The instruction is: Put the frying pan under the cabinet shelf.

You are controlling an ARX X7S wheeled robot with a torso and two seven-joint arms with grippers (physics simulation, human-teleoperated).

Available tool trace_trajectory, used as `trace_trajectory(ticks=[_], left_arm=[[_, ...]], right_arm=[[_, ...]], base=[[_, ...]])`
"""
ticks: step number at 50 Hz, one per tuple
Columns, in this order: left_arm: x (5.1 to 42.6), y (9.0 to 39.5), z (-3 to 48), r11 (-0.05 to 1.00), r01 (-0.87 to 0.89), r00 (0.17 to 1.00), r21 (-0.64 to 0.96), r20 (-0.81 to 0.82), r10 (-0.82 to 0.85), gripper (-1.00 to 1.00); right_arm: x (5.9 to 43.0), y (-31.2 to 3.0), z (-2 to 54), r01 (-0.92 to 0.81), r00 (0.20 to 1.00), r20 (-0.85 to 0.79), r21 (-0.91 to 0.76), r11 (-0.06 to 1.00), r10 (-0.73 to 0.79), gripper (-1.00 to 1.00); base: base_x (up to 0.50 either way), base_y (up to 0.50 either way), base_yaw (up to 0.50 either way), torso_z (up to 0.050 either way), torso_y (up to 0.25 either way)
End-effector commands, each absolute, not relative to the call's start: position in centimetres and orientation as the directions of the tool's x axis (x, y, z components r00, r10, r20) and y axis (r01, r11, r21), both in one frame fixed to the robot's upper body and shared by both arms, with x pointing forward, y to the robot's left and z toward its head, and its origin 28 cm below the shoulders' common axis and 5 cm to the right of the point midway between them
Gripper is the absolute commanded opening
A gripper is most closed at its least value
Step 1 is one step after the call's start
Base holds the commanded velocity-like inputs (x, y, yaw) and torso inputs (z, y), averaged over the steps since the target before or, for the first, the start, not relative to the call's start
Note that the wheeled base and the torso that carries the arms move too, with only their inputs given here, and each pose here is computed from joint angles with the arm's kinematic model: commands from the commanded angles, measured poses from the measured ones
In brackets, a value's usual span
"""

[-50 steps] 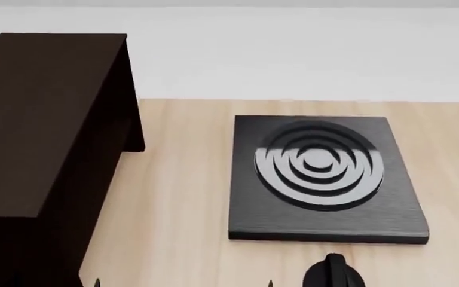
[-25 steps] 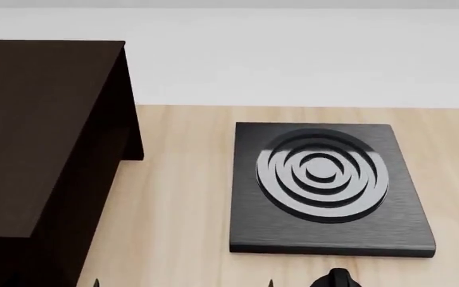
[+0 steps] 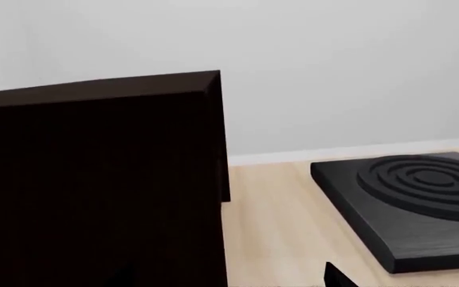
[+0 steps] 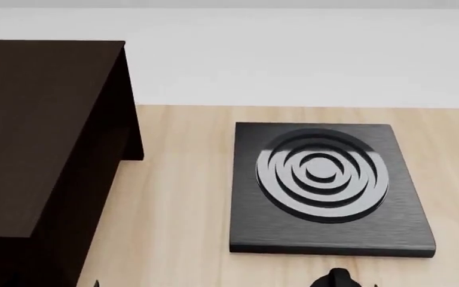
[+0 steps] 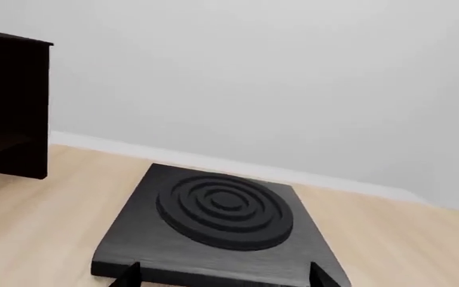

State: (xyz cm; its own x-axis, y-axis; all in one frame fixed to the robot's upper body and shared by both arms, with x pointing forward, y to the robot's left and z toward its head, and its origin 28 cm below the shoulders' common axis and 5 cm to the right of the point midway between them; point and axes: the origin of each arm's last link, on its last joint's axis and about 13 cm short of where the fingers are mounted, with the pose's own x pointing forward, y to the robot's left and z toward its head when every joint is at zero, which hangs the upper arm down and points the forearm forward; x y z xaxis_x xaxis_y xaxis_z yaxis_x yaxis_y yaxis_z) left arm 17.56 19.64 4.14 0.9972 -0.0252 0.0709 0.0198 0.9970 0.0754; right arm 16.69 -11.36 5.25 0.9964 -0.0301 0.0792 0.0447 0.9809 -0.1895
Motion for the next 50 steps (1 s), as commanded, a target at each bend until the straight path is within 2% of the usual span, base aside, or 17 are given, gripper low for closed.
trace_trajectory(ticks=[1, 27, 50], left_arm=[[17.6, 19.6, 4.0, 0.997, 0.021, 0.998, 0.076, 0.065, -0.026, 1.00], [18.4, 19.3, 3.9, 0.997, 0.033, 0.998, 0.077, 0.054, -0.037, 1.00], [18.3, 19.3, 3.9, 0.995, 0.036, 0.998, 0.089, 0.054, -0.041, 1.00]], right_arm=[[15.5, -13.0, 5.6, 0.125, 0.992, 0.054, -0.241, 0.962, -0.115, 1.00], [11.5, -17.3, 6.6, 0.337, 0.932, -0.012, -0.349, 0.875, -0.363, 1.00], [9.0, -20.6, 6.0, 0.442, 0.858, -0.087, -0.378, 0.813, -0.507, 1.00]], base=[[0.00, 0.00, 0.00, 0.000, 0.000], [0.00, 0.00, 0.00, 0.000, 0.000], [0.01, 0.00, 0.00, 0.000, 0.000]])
